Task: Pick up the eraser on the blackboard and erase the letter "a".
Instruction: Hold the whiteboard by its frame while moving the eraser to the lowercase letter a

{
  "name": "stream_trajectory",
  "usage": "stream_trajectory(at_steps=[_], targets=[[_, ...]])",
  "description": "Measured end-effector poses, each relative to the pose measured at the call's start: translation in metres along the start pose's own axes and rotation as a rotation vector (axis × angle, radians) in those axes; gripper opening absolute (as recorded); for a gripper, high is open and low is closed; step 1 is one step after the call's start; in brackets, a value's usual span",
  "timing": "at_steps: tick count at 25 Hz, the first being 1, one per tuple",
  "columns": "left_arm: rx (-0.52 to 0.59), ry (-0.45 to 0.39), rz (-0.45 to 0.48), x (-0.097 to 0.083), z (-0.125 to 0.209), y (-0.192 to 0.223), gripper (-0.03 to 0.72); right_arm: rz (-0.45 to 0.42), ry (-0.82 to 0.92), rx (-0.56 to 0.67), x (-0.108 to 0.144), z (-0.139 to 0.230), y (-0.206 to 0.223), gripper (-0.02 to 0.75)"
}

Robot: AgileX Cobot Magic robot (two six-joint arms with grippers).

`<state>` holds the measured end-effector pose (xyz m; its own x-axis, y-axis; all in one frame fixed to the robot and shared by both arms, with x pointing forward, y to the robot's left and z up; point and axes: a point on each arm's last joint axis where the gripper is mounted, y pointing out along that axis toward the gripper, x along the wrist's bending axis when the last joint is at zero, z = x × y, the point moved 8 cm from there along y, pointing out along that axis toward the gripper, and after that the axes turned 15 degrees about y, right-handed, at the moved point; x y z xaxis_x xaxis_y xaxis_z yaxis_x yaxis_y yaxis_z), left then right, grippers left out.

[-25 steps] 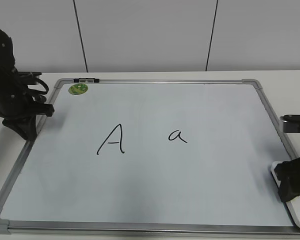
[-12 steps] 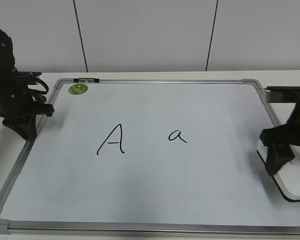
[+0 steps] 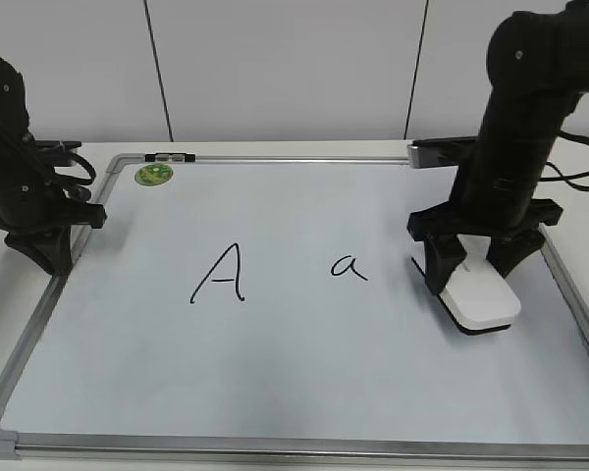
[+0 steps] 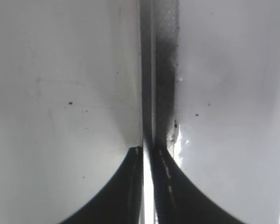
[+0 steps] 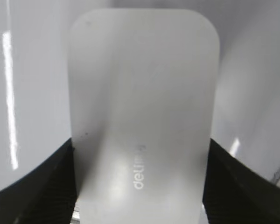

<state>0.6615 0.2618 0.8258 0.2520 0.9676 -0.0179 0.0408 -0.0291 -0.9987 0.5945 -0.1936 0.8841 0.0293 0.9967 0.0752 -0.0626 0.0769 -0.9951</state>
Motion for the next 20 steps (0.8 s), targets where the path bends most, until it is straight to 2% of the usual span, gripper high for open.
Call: stream_trajectory(at_steps=[12, 20], targets=[[-0.002, 0.0, 0.0, 0.0, -0.001, 0.0, 0.041, -0.037, -0.047, -0.027, 0.042, -0.059, 0.019, 0.521], [-0.002, 0.0, 0.0, 0.0, -0.001, 0.0, 0.041, -0.031, -0.097, -0.034, 0.067, -0.07, 0.036, 0.52]])
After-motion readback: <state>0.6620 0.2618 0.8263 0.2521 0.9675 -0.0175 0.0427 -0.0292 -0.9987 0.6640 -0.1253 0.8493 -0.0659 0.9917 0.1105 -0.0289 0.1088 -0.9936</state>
